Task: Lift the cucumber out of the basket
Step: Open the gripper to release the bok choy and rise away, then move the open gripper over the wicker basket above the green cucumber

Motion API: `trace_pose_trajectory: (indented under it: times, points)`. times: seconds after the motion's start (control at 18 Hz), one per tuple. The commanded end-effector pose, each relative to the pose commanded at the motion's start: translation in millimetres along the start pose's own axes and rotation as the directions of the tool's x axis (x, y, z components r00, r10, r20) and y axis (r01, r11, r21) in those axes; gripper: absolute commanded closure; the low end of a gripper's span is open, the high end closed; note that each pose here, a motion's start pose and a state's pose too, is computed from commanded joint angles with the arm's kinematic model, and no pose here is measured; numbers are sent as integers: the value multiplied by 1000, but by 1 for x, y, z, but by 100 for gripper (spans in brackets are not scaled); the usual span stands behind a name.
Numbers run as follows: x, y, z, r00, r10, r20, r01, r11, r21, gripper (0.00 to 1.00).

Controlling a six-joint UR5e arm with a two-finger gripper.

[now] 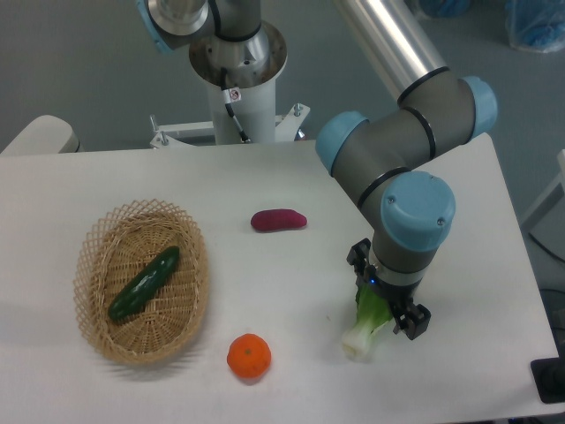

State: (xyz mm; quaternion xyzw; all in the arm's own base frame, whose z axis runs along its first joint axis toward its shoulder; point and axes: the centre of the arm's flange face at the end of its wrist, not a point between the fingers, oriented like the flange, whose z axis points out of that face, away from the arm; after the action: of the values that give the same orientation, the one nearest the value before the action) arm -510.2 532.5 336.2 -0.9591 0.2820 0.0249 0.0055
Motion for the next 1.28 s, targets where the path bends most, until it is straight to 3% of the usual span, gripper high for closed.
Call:
trace_pose_trajectory:
  times: [0.72,1.11,1.28]
  points:
    - [20,-12,7,1000,-5,2,5,1000,15,0]
    - [47,-59,4,997,-72,-2,72,997,26,0]
    - [79,-82,10,996,-84,-35,85,996,29,0]
